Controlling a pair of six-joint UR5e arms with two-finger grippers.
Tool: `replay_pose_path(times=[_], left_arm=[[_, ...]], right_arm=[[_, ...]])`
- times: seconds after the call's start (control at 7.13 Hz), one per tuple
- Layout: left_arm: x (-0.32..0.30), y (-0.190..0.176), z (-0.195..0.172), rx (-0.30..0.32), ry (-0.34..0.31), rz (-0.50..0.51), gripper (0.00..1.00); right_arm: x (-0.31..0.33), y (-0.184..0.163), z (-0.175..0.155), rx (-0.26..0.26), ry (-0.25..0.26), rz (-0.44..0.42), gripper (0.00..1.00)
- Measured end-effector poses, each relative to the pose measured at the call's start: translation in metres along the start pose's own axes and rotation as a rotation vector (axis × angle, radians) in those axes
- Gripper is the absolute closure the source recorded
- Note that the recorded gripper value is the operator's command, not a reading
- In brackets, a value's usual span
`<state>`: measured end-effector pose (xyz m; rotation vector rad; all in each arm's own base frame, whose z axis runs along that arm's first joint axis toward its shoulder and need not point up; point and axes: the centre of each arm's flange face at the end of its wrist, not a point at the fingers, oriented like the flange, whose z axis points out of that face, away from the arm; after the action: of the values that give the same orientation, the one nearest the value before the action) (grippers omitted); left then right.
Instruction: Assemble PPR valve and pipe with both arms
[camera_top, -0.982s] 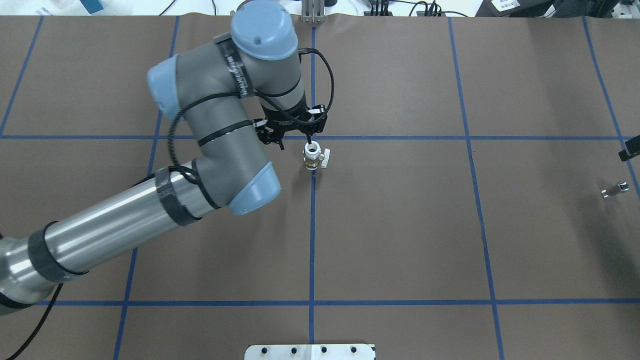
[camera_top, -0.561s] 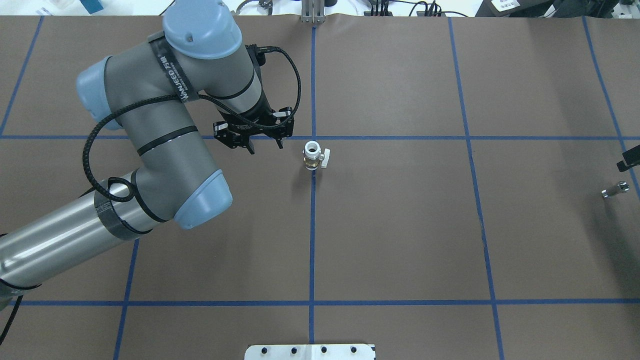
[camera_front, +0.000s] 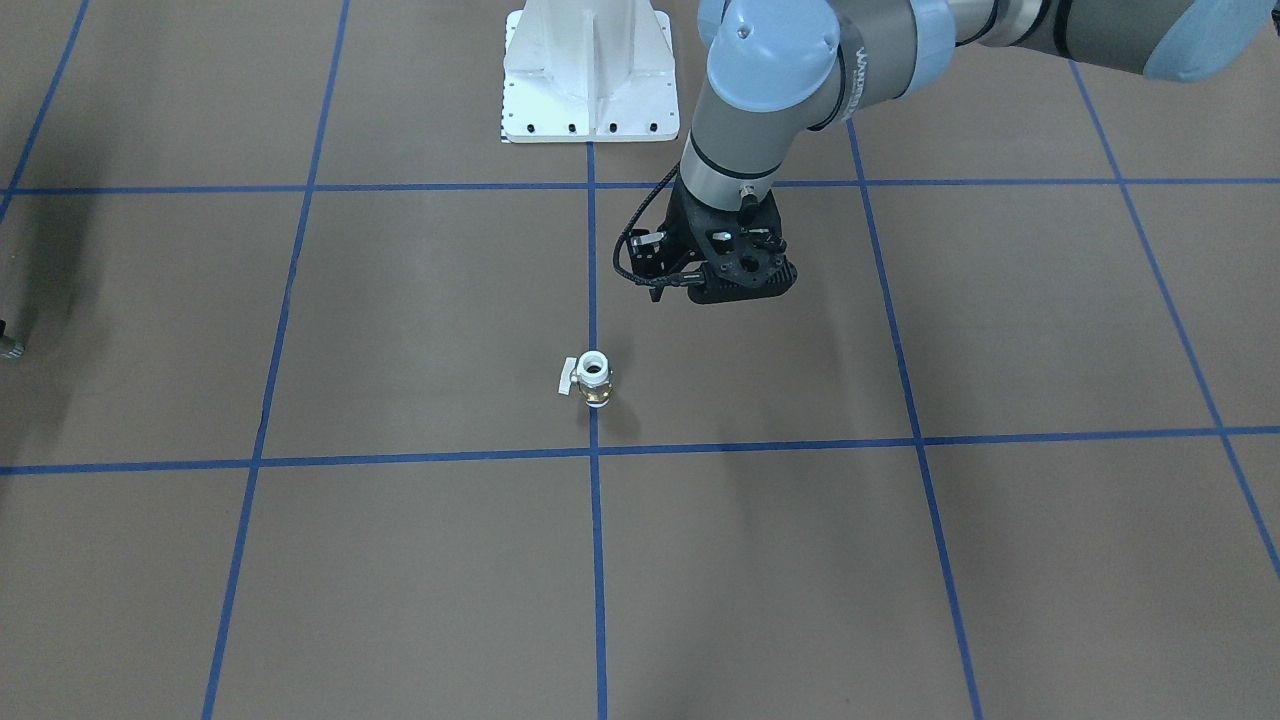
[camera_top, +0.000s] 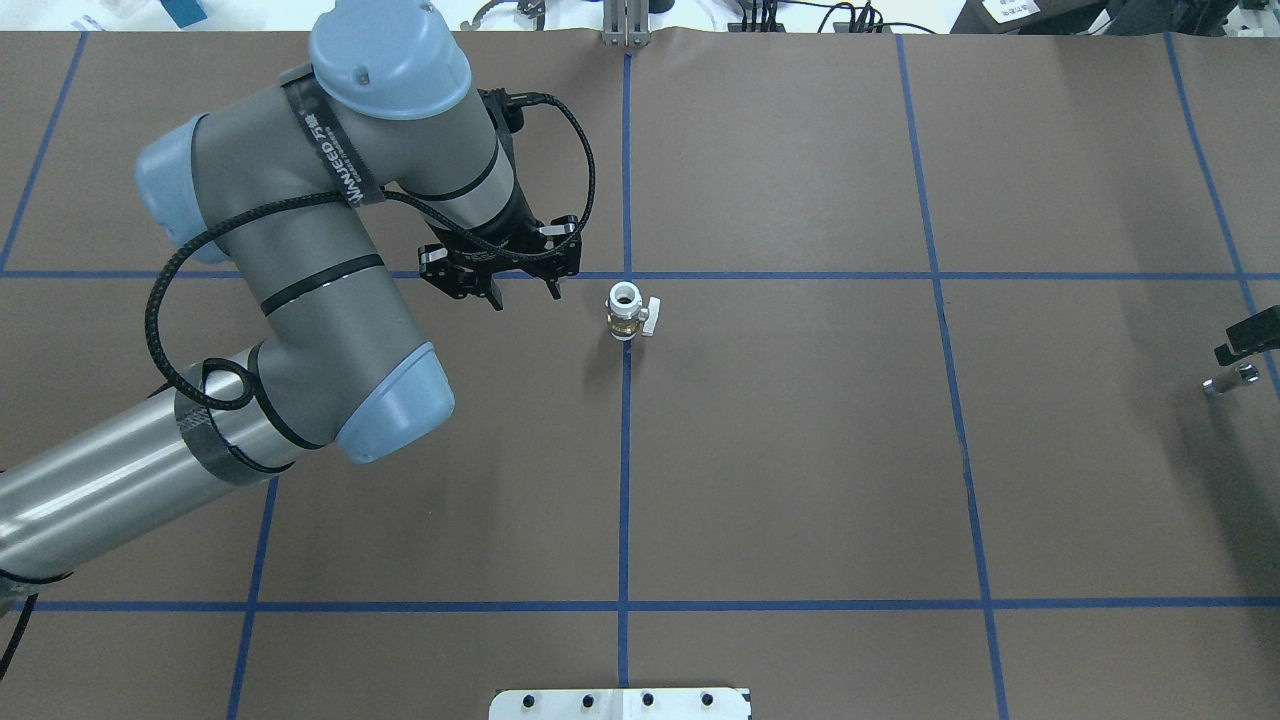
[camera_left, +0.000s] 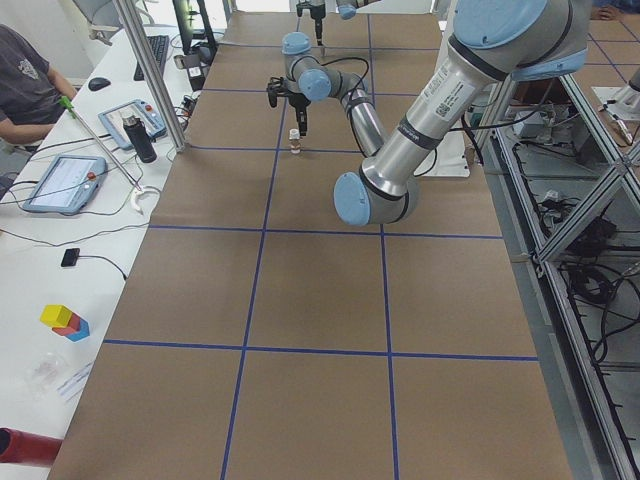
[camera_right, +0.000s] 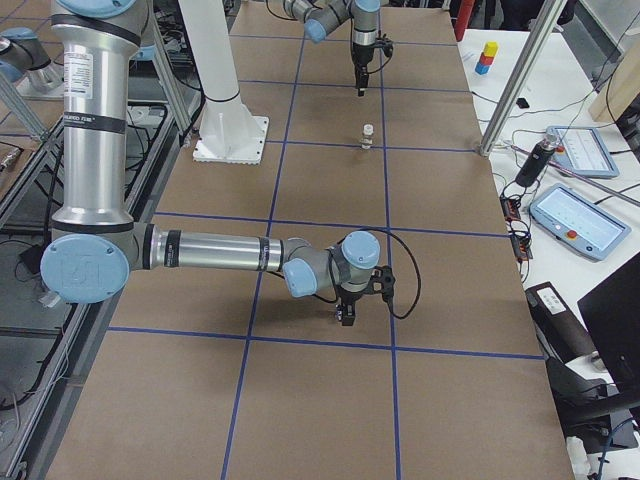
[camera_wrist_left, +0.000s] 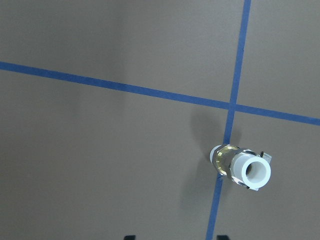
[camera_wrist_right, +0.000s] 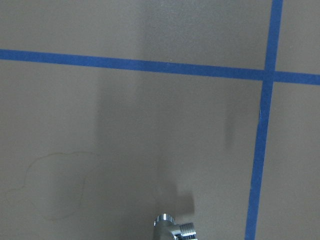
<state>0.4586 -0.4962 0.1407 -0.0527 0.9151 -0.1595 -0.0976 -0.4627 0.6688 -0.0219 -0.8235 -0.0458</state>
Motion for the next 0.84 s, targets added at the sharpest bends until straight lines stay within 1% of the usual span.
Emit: replay_pose_path(times=[0.14,0.28,0.42,0.56,0.7,0.84], left_arm=[[0.0,0.0,-0.001,0.001,0.001,0.0,0.38],[-0.001,0.0,-0.001,0.001,0.002,0.001,0.38],[-0.001,0.001,-0.002,0.002,0.003,0.001,0.38],[-0.002,0.001,-0.002,0.001,0.002,0.001,0.38],[-0.003,0.001,-0.001,0.001,0.002,0.0,0.38],[-0.006,0.002,-0.001,0.001,0.001,0.0,0.38]], right_arm=[[-0.002,0.006,0.007,0.005,-0.006,0.003,0.2],[0.0,0.011,0.012,0.004,-0.005,0.006,0.27],[0.003,0.013,0.015,0.001,-0.002,0.01,0.45],[0.005,0.014,0.018,-0.003,0.001,0.015,0.71],[0.006,0.015,0.019,-0.005,0.002,0.016,0.85],[0.005,0.014,0.019,-0.004,0.002,0.015,0.93]])
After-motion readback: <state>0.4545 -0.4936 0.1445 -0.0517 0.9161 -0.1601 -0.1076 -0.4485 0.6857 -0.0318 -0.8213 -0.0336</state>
